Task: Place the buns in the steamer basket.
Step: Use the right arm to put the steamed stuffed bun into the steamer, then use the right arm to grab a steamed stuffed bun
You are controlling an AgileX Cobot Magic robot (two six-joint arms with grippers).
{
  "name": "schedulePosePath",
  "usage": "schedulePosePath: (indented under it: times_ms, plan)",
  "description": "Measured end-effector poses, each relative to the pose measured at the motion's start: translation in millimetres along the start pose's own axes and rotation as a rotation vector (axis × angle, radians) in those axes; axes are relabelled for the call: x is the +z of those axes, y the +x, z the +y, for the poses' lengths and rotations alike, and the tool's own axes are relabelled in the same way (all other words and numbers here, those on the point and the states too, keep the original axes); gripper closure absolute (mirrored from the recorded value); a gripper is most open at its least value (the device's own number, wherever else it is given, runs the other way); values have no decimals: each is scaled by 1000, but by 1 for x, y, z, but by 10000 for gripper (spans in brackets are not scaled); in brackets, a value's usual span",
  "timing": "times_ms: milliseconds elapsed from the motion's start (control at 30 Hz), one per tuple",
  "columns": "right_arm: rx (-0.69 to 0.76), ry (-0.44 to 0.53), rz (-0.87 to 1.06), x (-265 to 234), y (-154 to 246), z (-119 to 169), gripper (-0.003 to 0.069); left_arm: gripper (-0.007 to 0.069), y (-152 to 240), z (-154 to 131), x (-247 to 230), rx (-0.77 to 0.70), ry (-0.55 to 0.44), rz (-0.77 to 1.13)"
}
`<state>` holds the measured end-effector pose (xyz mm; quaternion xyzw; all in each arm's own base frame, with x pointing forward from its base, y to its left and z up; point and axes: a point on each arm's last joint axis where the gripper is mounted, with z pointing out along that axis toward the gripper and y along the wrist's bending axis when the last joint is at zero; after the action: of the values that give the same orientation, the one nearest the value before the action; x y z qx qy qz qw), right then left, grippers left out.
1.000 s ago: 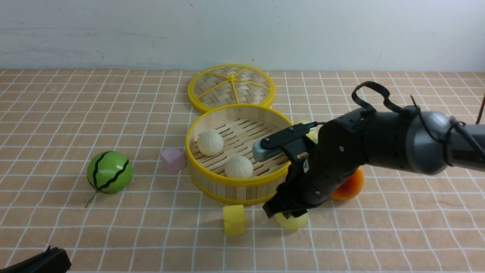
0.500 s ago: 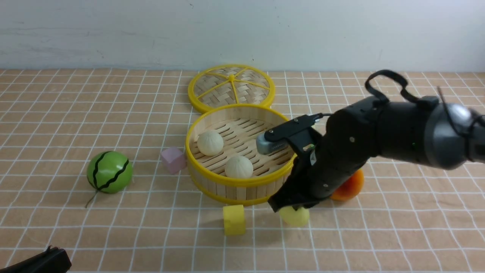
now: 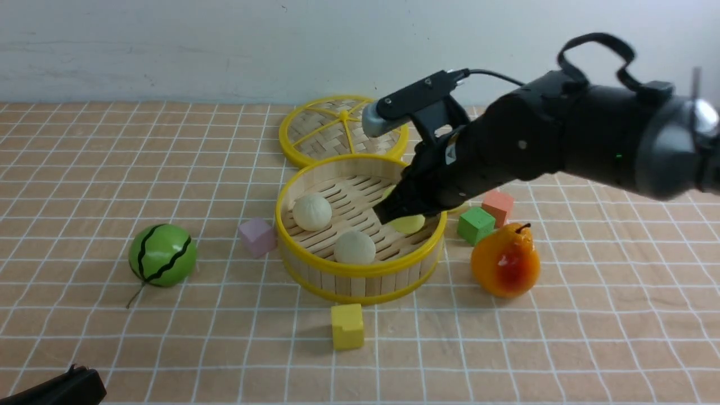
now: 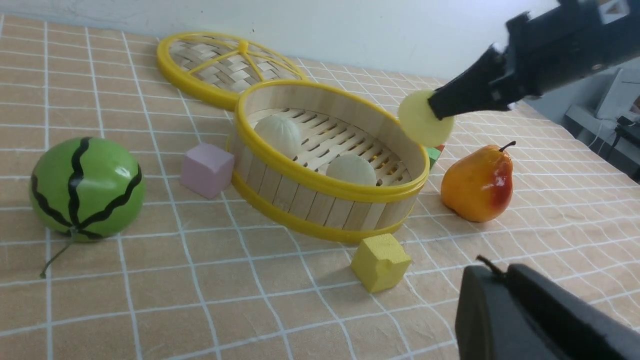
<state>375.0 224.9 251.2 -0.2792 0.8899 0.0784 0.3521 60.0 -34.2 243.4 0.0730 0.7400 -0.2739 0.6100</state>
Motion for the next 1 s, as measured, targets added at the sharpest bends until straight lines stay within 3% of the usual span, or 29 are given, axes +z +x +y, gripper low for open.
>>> schedulePosePath:
  times_ms: [133,267,367,400,433,533,633,800,867,1000]
  plan:
    - [-1,17,39,31,5,-8,639,586,0,0,0,0,0,0]
    - [-59,48,84,53,14,-13,577,580,0,0,0,0,0,0]
    - [-60,52,85,53,13,-14,458,575,0,0,0,0,0,0]
    - [-32,47,85,51,12,-13,389,573,0,0,0,0,0,0]
    - [-32,47,84,51,12,-13,378,573,0,0,0,0,0,0]
    - [22,36,85,41,8,-12,249,571,0,0,0,0,0,0]
    - [55,47,19,1,-10,-17,135,567,0,0,0,-1,0,0]
    - [111,124,-1,-26,-16,-49,153,560,0,0,0,-1,0,1]
    - [197,170,57,-22,-7,-82,207,556,0,0,0,-1,0,1]
    - [253,153,117,4,0,-106,285,554,0,0,0,-1,0,1]
